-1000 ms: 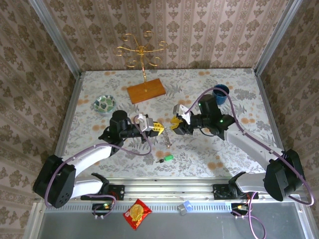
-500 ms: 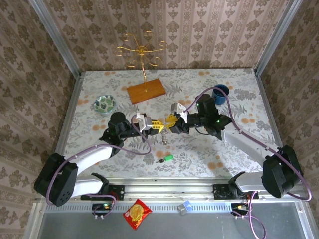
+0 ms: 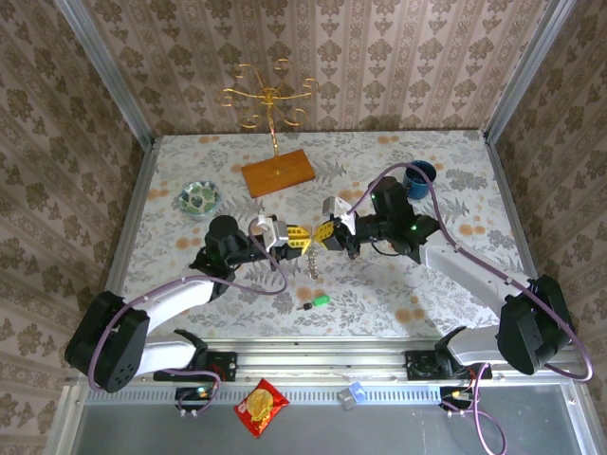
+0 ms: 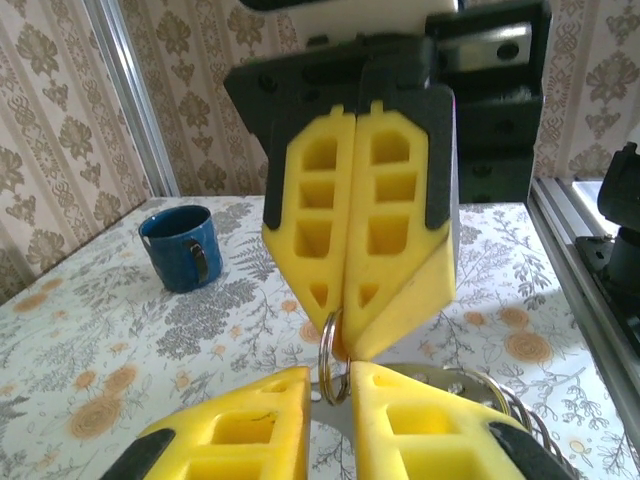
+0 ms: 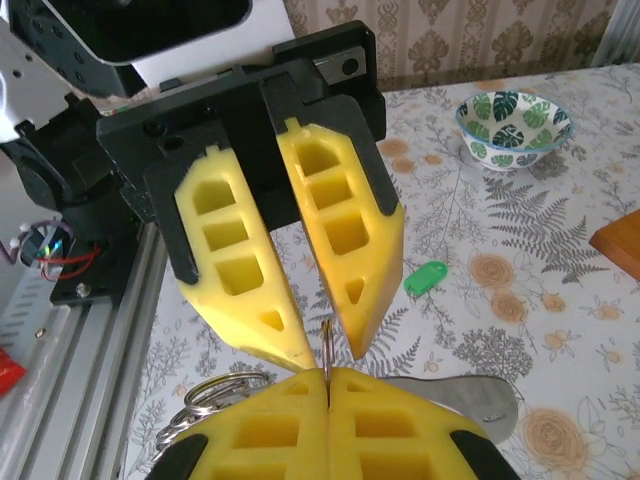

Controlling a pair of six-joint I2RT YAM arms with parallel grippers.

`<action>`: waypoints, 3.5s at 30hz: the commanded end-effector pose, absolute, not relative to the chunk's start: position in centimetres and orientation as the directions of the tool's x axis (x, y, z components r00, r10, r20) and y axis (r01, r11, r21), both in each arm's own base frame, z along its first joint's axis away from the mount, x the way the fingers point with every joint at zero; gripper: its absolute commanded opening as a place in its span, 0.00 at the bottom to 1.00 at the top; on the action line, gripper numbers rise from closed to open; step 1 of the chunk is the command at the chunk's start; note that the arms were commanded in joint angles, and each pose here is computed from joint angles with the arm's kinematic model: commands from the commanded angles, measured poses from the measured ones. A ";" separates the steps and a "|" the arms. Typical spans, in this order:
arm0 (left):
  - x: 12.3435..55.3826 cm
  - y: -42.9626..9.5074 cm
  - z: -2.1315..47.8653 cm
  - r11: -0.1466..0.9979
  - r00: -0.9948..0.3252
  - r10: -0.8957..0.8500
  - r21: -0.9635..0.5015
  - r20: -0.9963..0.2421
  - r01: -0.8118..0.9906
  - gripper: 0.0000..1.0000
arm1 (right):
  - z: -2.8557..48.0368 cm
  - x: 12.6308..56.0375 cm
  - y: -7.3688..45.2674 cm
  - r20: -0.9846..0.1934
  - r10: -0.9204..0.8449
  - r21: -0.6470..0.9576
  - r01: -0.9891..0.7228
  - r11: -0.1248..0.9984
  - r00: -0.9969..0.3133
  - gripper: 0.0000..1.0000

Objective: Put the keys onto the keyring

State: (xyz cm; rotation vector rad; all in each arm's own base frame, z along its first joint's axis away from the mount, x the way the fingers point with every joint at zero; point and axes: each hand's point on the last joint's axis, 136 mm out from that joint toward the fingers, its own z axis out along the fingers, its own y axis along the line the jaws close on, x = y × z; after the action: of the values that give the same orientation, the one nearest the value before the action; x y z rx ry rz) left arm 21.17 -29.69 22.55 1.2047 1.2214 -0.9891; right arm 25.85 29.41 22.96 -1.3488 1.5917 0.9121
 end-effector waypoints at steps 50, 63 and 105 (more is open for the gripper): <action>20.6 -30.5 22.3 0.027 0.122 0.163 0.128 -0.979 0.991 0.00 | 24.8 25.6 29.8 -0.852 -0.521 -0.129 -0.984 0.123 0.047 0.22; 20.3 -30.4 23.6 0.054 0.151 0.051 0.154 -0.987 0.987 0.00 | 22.8 25.7 28.5 -0.891 -0.454 -0.095 -0.974 0.204 -0.009 0.30; 26.9 -20.1 25.4 0.743 0.005 0.234 0.182 -0.972 0.644 0.00 | 10.7 21.9 26.1 -0.397 -0.140 0.417 -0.314 0.853 -0.907 0.35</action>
State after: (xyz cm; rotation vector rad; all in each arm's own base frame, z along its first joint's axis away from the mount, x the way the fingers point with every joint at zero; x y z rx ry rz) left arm 25.96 -21.81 25.11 0.8410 1.5209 -0.4319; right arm 21.62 26.52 10.79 -0.6398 2.5356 0.6891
